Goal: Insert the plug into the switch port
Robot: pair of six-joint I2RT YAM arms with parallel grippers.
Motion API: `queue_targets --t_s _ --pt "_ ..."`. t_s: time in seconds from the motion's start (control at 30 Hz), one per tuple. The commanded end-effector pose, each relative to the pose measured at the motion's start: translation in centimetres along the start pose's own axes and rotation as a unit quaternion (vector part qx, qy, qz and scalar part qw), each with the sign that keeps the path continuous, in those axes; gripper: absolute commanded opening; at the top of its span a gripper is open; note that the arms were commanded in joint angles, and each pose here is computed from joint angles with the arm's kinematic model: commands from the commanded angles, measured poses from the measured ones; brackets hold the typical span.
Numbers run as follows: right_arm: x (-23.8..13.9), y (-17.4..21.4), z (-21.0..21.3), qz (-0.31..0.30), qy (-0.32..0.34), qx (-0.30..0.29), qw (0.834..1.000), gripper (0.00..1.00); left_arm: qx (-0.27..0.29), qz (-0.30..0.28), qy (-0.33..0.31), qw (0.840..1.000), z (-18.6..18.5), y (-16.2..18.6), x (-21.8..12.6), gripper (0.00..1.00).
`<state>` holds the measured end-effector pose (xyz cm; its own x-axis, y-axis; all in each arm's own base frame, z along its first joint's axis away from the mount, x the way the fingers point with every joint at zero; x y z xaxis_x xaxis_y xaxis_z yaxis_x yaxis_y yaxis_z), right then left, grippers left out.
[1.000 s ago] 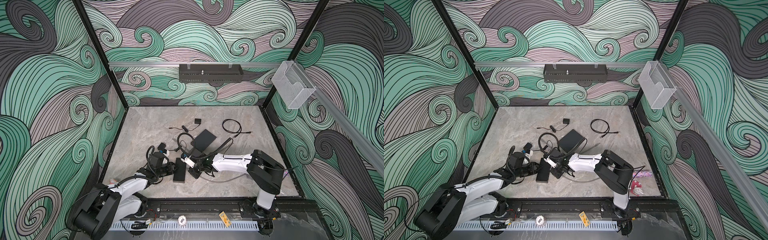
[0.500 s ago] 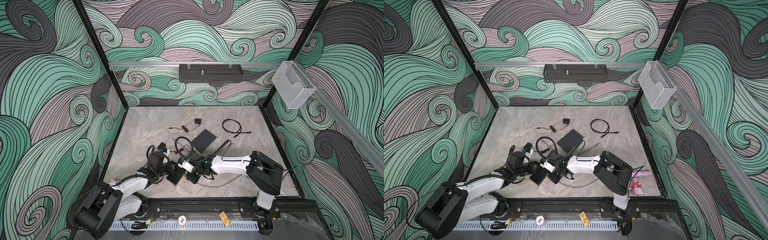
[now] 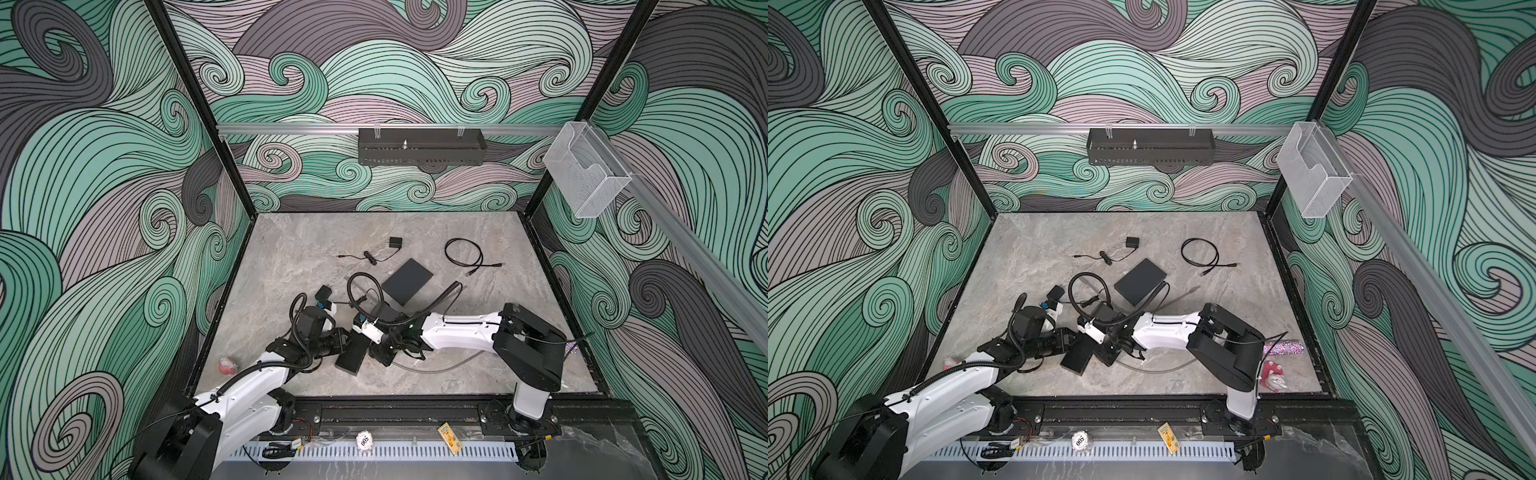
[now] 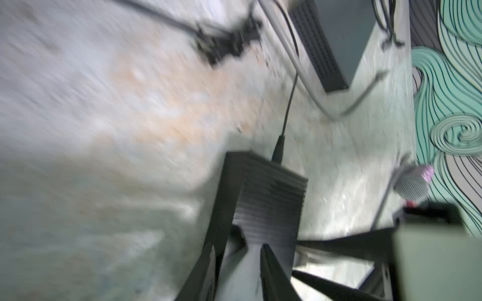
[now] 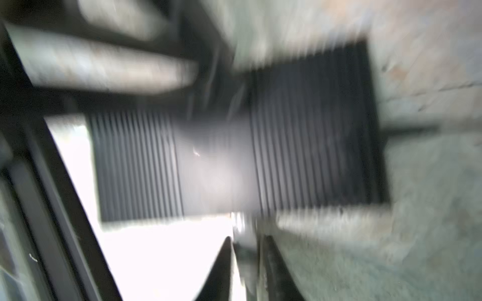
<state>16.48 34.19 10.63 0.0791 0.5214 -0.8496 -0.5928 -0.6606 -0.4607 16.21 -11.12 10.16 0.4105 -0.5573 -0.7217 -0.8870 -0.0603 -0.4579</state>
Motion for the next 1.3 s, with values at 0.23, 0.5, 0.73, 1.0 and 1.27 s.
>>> queue_targets --t_s 0.23,0.5,0.73,1.0,1.27 --pt "-6.1 -1.6 0.1 -0.114 0.038 -0.021 0.993 0.58 0.000 0.004 0.026 1.000 -2.0 -0.4 -2.9 0.41" --pt "-12.2 -0.1 -2.3 -0.154 0.122 0.046 0.979 0.99 -0.011 -0.089 0.081 0.993 -3.3 -0.8 -6.0 0.43" --pt "-16.4 1.4 -4.2 -0.264 0.158 0.159 0.938 0.99 -0.030 -0.104 0.144 0.984 -4.1 0.0 -7.4 0.52" --pt "-14.2 -1.8 -6.0 -0.202 0.131 0.136 0.961 0.87 0.018 -0.121 0.208 0.970 -8.9 -2.7 -14.4 0.99" --pt "-7.8 -7.4 -8.3 -0.091 0.153 0.106 0.978 0.73 0.165 -0.126 0.080 0.975 -10.2 -5.0 -18.4 0.99"
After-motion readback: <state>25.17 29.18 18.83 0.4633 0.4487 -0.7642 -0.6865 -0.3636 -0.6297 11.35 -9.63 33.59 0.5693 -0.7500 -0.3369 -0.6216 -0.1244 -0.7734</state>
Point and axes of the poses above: each gripper's point midway between its finger pads, its own x axis out along the fingers, its own z axis along the line the jaws close on, y = z × x, the point moved 9 cm from there along -x, back along the fingers, and after that the axes turned 8 degrees about x, right-handed, at the moved point
